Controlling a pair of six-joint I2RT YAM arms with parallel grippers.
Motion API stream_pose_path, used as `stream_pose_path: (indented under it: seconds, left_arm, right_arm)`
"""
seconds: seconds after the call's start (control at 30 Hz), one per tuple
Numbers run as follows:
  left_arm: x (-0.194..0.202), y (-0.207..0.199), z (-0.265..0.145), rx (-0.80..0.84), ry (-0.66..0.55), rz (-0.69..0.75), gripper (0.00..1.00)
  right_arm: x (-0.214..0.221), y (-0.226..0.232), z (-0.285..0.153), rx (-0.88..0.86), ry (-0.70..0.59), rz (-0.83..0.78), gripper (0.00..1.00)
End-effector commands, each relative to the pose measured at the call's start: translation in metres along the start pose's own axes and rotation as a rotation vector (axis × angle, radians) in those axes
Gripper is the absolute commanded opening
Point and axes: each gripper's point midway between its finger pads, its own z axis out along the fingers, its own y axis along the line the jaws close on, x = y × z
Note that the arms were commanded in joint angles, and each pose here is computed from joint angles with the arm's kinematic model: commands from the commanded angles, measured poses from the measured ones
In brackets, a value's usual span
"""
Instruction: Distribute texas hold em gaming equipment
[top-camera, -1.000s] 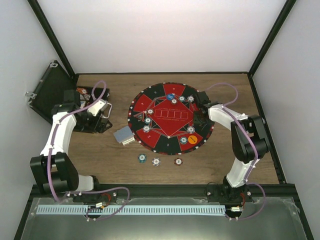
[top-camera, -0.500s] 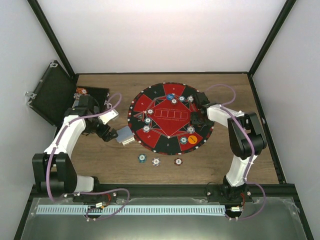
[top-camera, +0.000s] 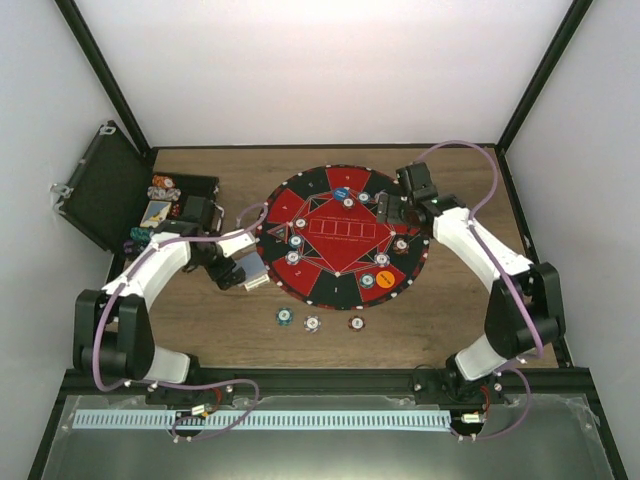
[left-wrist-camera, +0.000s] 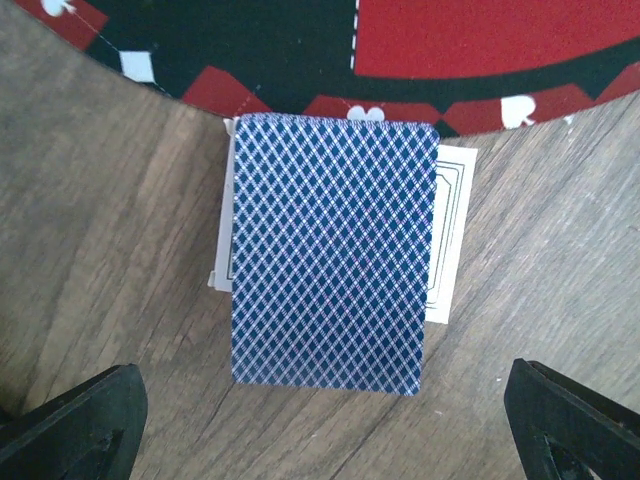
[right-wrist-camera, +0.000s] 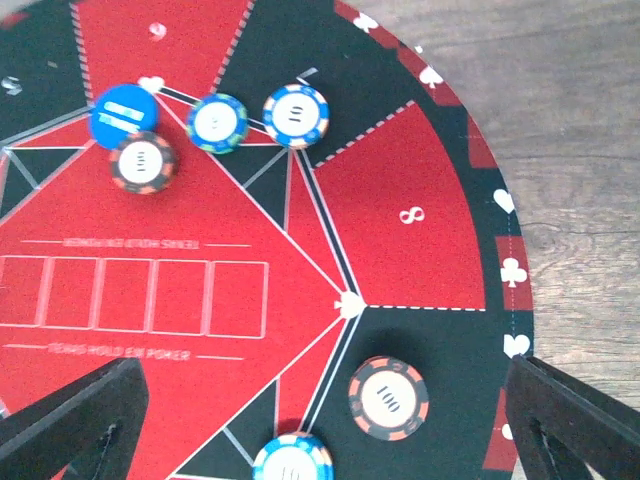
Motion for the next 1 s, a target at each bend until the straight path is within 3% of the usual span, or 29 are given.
stream_pose_path:
  seconds: [0.0, 0.3, 0.97]
  left_arm:
    - [0.004, 0.006, 0.016, -0.050, 0.060, 0.052, 1.00]
    - [0.009, -0.003, 0.029, -0.057, 0.089, 0.065, 1.00]
    - [0.019, 0.003, 0.047, -0.087, 0.130, 0.034, 1.00]
  right_arm:
    - [-0.010, 0.019, -0.033, -0.053, -0.045, -0.029, 1.00]
    - [0.000, 0.049, -0.049, -0.116, -0.042, -0.070, 1.00]
    - [0.011, 0.064, -0.059, -0.161, -0.024, -0.099, 1.00]
